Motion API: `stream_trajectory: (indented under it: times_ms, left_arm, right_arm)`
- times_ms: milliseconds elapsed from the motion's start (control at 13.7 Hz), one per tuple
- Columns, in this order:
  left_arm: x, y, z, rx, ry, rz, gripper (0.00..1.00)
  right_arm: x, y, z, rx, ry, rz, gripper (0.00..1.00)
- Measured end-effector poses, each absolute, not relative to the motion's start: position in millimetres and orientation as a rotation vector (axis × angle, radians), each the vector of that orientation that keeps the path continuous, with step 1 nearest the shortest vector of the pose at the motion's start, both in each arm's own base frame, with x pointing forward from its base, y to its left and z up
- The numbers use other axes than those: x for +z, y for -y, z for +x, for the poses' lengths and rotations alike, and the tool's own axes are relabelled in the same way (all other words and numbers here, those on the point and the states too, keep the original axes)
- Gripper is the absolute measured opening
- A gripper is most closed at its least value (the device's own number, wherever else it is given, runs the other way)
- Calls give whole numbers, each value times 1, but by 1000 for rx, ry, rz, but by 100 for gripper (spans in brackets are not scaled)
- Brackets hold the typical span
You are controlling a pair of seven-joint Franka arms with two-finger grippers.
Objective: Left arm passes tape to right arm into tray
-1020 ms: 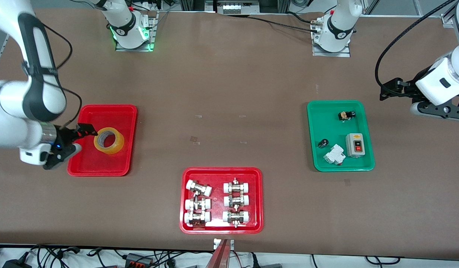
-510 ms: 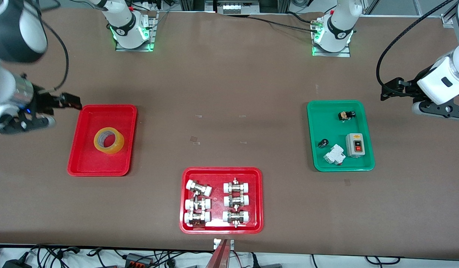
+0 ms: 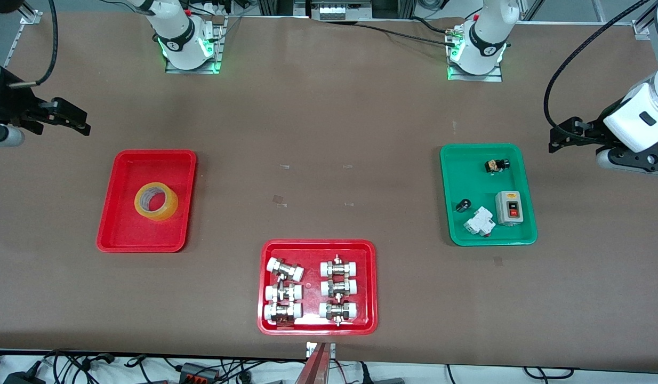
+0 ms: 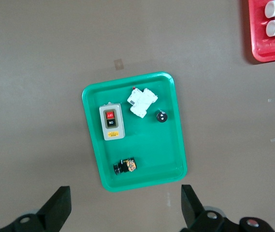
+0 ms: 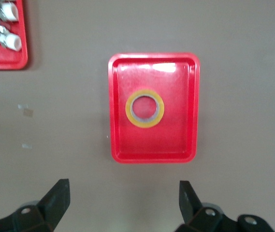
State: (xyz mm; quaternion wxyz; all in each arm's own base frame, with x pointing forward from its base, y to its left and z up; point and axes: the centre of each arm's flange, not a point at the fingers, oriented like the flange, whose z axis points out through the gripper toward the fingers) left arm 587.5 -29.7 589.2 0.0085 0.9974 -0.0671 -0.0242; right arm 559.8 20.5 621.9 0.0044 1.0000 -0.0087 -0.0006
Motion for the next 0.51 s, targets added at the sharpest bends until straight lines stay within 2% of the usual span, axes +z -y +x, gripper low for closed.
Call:
stream_trajectory:
  times_ms: [146, 510]
  left_arm:
    - [588, 26, 590, -58, 200, 3118, 100]
    - [572, 22, 598, -64, 186, 3115, 100]
  right_arm:
    - [629, -20, 553, 90, 77, 3134, 100]
    - [634, -20, 540, 113, 134, 3133, 100]
